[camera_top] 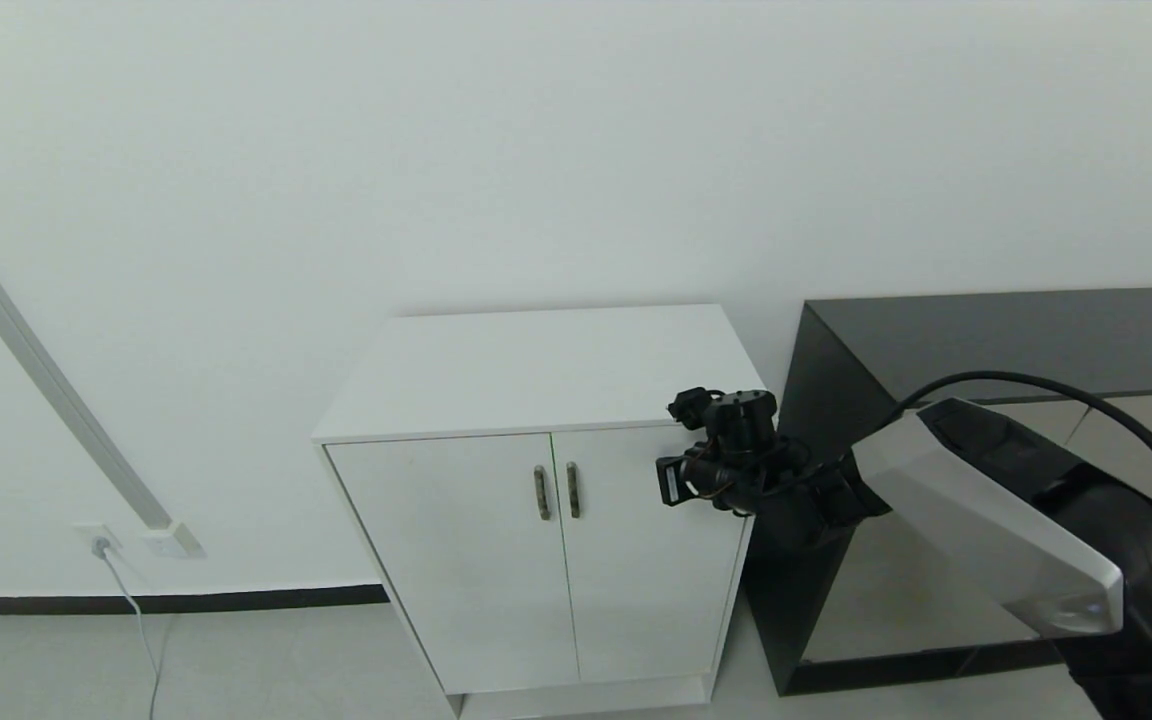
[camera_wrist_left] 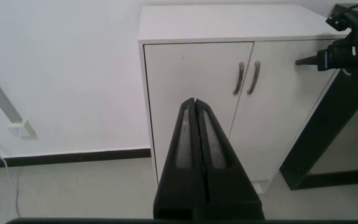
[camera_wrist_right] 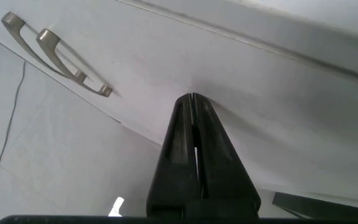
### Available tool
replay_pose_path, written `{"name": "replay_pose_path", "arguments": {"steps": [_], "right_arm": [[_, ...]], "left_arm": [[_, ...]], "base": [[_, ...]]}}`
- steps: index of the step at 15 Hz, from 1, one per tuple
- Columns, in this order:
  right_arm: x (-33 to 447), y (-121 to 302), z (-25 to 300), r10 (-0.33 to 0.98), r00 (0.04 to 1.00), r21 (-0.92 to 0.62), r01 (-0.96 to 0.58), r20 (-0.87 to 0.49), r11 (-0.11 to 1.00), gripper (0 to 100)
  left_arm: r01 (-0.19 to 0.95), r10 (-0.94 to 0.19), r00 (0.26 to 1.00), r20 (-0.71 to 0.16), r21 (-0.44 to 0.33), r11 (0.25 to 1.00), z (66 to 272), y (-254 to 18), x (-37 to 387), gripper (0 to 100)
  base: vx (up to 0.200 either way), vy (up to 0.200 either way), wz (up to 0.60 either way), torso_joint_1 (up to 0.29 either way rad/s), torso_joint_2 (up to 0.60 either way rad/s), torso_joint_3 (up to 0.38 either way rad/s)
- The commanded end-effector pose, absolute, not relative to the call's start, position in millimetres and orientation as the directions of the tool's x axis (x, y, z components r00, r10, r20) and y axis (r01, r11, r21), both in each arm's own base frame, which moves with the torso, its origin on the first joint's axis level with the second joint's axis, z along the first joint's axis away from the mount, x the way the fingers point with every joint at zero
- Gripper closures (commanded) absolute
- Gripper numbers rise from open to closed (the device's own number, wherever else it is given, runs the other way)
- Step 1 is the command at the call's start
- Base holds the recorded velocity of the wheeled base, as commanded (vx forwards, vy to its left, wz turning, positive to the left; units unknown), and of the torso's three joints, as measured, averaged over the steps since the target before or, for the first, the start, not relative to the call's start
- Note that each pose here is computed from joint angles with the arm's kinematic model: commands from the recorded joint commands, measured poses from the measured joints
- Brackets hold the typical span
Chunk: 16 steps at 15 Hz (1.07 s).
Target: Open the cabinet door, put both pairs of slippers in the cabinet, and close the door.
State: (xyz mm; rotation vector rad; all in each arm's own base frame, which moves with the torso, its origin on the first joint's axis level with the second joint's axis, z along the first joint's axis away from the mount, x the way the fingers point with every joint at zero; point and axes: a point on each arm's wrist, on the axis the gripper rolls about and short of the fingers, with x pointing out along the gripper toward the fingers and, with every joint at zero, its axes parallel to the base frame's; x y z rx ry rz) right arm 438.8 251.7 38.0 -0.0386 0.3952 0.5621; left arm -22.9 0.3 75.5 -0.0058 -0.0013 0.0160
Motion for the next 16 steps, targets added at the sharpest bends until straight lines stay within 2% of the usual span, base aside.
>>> {"name": "replay_pose_path", "arguments": {"steps": [1, 5, 8, 10, 13, 15, 16], "right_arm": [[440.8, 253.0, 39.0, 0.512, 0.776, 0.07, -0.526, -0.368, 0.848, 100], [437.0, 250.8, 39.5, 0.509, 0.775, 0.07, -0.524, -0.375, 0.849, 100], [410.9, 243.4, 51.0, 0.513, 0.765, 0.07, -0.531, -0.389, 0.845, 100], [389.8, 230.9, 64.8, 0.491, 0.795, 0.057, -0.506, -0.357, 0.86, 100], [359.8, 202.4, 81.3, 0.439, 0.835, 0.041, -0.452, -0.332, 0.891, 100], [352.6, 185.1, 92.1, 0.376, 0.871, 0.027, -0.388, -0.316, 0.921, 100], [346.5, 165.4, 102.5, 0.301, 0.903, 0.013, -0.312, -0.307, 0.95, 100]], "left_arm": [[-0.015, 0.015, 1.0, 0.0, -0.006, 1.0, 75.5, 0.3, -22.8, 100], [-0.017, 0.017, 1.0, 0.0, -0.006, 1.0, 75.5, 0.3, -22.8, 100], [-0.017, 0.017, 1.0, 0.0, -0.006, 1.0, 75.5, 0.3, -22.8, 100], [-0.017, 0.017, 1.0, 0.0, -0.006, 1.0, 75.5, 0.3, -22.8, 100], [-0.015, 0.015, 1.0, 0.0, -0.005, 1.0, 75.5, 0.3, -22.8, 100], [-0.015, 0.015, 1.0, 0.0, -0.006, 1.0, 75.5, 0.3, -22.8, 100], [-0.015, 0.015, 1.0, 0.0, -0.006, 1.0, 75.5, 0.3, -22.8, 100]], "base": [[0.0, 0.0, 0.0, 0.0, 0.0, 0.0], [0.0, 0.0, 0.0, 0.0, 0.0, 0.0], [0.0, 0.0, 0.0, 0.0, 0.0, 0.0], [0.0, 0.0, 0.0, 0.0, 0.0, 0.0], [0.0, 0.0, 0.0, 0.0, 0.0, 0.0], [0.0, 0.0, 0.0, 0.0, 0.0, 0.0], [0.0, 0.0, 0.0, 0.0, 0.0, 0.0]]}}
